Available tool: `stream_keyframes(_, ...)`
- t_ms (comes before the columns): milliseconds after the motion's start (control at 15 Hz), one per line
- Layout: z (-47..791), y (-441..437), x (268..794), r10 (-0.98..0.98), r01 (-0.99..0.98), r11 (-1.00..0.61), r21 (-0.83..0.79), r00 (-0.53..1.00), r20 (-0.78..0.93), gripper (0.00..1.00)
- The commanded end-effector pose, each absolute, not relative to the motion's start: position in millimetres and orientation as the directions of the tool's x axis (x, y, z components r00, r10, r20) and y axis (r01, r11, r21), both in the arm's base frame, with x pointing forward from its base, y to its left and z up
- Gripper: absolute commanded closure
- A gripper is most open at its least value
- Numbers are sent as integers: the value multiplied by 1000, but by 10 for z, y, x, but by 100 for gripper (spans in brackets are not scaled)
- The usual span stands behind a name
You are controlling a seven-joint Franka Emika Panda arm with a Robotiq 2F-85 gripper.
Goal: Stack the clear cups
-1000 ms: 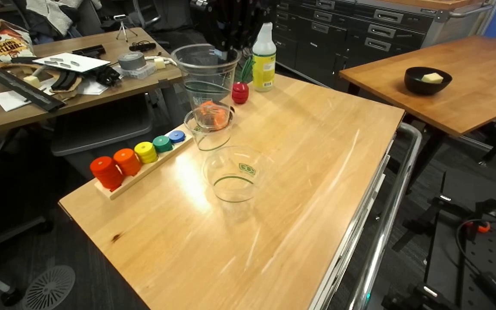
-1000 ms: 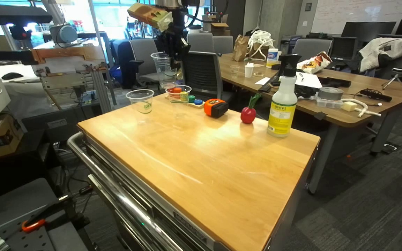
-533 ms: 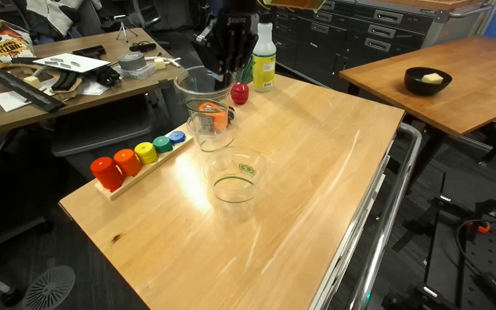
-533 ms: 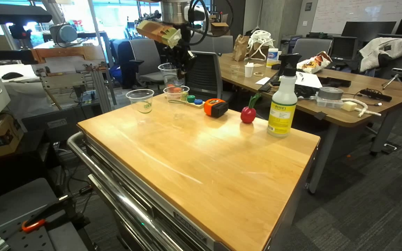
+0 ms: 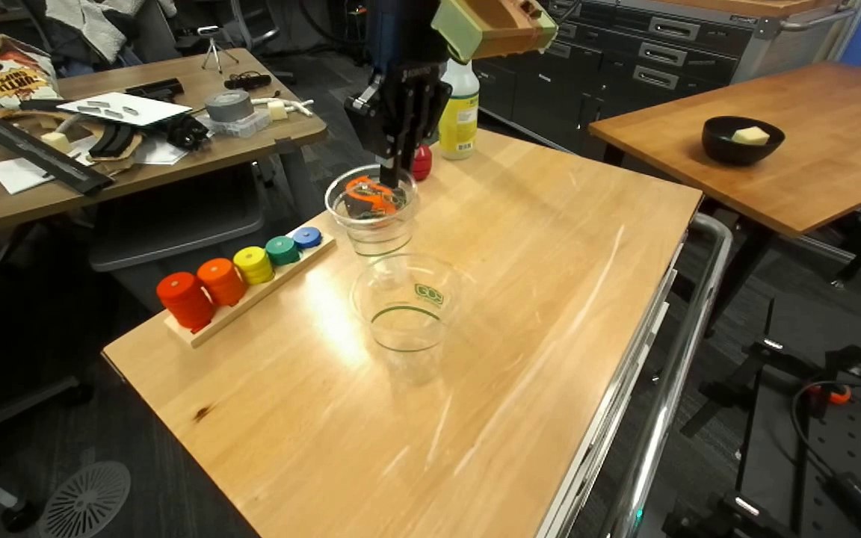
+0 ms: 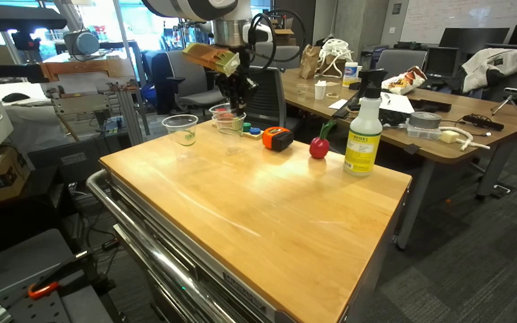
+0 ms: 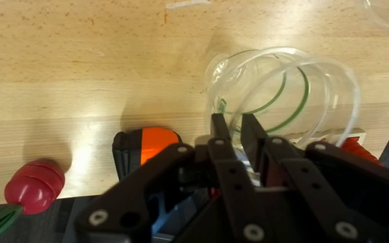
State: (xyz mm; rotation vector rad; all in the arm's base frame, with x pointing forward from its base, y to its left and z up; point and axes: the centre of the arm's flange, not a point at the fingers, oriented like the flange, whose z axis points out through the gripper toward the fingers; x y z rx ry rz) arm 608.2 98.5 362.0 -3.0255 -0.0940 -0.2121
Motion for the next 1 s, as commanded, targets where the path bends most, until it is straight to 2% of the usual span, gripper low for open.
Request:
stream_keyframes(0,3744,986,6140,76,95,-991,-98,981,177,46)
stream_keyframes(400,3742,1024,6109,89,104,-992,-78,981,171,2)
stream_keyframes(867,3352,991,6106,108,113,-993,-41,988,108,0)
stream_keyframes(933,3300,984,6116,106,110,-993,-36,989,103,9)
